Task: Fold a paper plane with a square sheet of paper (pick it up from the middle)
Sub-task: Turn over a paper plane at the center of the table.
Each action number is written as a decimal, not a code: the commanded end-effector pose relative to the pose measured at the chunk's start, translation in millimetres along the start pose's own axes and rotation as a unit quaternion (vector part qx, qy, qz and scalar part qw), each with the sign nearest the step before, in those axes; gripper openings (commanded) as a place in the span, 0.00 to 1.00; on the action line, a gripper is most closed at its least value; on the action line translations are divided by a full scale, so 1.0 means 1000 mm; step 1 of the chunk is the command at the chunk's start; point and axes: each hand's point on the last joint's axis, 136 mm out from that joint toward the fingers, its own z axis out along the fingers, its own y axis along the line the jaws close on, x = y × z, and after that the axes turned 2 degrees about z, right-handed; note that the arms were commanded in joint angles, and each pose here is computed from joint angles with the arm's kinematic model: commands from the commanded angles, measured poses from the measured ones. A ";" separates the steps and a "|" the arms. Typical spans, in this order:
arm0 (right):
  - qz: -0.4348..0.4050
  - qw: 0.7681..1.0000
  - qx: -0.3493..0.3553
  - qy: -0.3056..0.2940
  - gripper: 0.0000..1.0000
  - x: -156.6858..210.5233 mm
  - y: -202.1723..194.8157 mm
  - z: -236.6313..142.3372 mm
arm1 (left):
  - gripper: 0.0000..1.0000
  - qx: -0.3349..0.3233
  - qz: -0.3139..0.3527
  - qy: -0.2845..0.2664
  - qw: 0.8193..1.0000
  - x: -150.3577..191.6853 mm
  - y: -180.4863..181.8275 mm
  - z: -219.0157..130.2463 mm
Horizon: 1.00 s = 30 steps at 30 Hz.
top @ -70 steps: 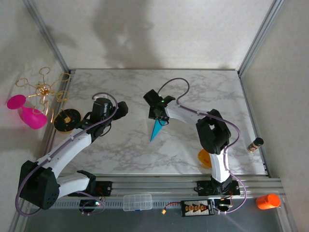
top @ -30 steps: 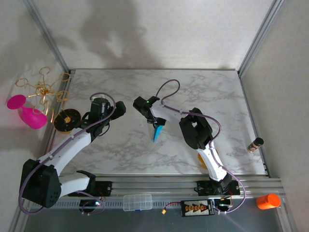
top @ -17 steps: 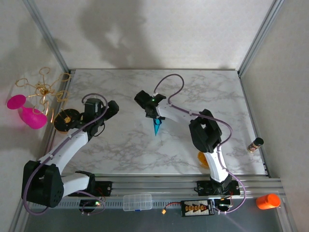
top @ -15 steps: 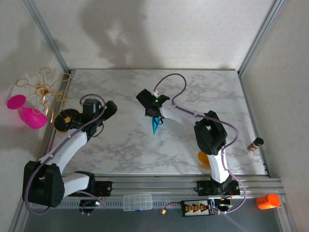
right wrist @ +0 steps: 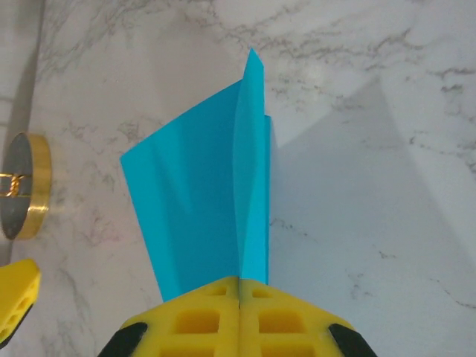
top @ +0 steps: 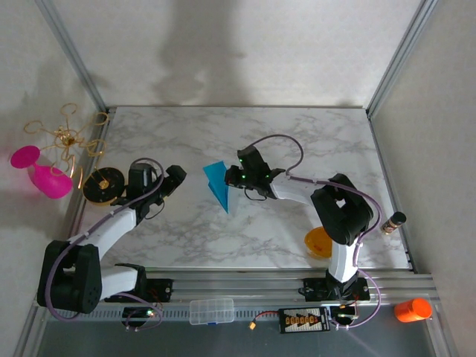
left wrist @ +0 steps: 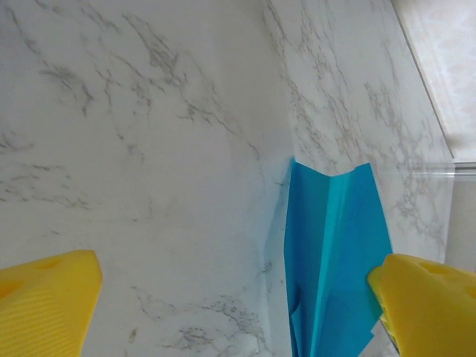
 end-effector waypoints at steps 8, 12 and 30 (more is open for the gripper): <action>0.042 0.997 -0.067 0.004 0.00 0.005 -0.013 -0.001 | 0.83 0.056 -0.008 0.078 0.995 0.050 -0.022 0.026; 0.044 0.997 -0.057 0.009 0.02 0.009 -0.023 0.000 | 0.80 0.060 0.001 0.120 0.991 0.074 -0.031 0.040; 0.037 0.999 -0.023 0.025 0.07 0.016 -0.039 0.007 | 0.42 0.065 0.013 0.177 0.982 0.097 -0.051 0.076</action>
